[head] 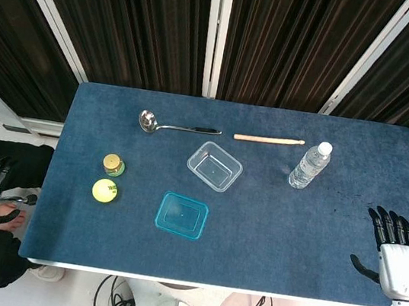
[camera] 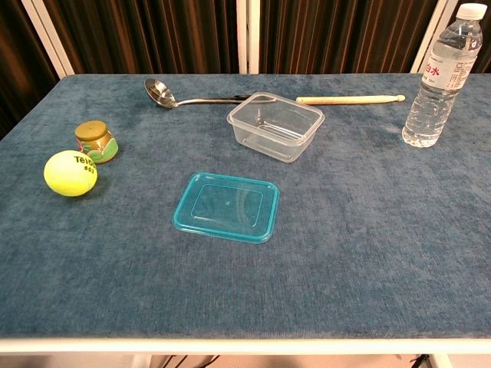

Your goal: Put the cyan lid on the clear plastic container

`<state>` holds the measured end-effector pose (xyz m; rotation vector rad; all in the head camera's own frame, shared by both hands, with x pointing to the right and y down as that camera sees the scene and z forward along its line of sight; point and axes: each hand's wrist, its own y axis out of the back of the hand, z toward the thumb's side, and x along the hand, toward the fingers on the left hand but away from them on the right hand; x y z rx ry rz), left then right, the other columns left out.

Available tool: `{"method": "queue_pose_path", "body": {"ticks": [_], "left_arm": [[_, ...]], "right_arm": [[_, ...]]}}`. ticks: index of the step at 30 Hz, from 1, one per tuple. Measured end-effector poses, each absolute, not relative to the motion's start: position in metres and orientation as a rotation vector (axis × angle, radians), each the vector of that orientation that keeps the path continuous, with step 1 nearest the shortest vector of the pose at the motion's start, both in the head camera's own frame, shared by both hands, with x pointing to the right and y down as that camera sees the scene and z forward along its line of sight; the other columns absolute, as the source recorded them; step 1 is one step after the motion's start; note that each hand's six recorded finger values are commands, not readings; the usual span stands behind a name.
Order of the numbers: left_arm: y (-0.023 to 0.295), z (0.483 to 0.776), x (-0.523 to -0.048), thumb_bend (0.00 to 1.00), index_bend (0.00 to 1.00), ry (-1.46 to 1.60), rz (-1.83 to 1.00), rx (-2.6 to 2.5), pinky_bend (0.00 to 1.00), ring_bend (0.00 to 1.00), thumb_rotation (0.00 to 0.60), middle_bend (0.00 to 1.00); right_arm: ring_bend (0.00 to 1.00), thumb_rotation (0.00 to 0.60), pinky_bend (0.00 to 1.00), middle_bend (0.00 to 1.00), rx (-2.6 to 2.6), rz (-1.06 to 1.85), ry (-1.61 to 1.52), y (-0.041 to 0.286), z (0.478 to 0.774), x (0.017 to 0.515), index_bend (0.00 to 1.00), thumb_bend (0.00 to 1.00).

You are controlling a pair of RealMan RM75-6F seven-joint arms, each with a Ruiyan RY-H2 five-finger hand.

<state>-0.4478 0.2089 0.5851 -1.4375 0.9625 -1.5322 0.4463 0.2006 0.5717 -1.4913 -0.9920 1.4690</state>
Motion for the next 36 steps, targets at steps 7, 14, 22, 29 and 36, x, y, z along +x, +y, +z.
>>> {"method": "queue_pose_path", "body": {"ticks": [7, 14, 22, 29, 36], "left_arm": [[0.211, 0.585, -0.451, 0.0, 0.1, 0.973, -1.539, -1.431, 0.0, 0.0, 0.6, 0.08], [0.216, 0.579, -0.449, 0.0, 0.09, 0.986, -1.516, -1.424, 0.0, 0.0, 0.6, 0.08], [0.219, 0.578, -0.446, 0.0, 0.09, 0.992, -1.493, -1.434, 0.0, 0.0, 0.6, 0.08], [0.223, 0.578, -0.445, 0.0, 0.1, 0.989, -1.488, -1.437, 0.0, 0.0, 0.6, 0.08], [0.224, 0.575, -0.447, 0.0, 0.09, 0.992, -1.493, -1.432, 0.0, 0.0, 0.6, 0.08]], "right_arm": [[0.0, 0.6, 0.08, 0.06, -1.504, 1.468, -0.986, 0.198, 0.574, 0.443, 0.0, 0.11], [0.0, 0.6, 0.08, 0.09, -1.566, 1.424, -0.976, 0.197, 0.575, 0.432, 0.0, 0.12], [0.0, 0.6, 0.08, 0.18, -1.756, 1.336, -0.911, 0.179, 0.589, 0.397, 0.0, 0.21], [0.0, 0.6, 0.08, 0.15, -1.97, 1.325, -0.762, 0.138, 0.624, 0.336, 0.0, 0.32], [0.03, 0.6, 0.08, 0.13, -2.135, 1.319, -0.751, 0.085, 0.648, 0.269, 0.0, 0.36]]}}
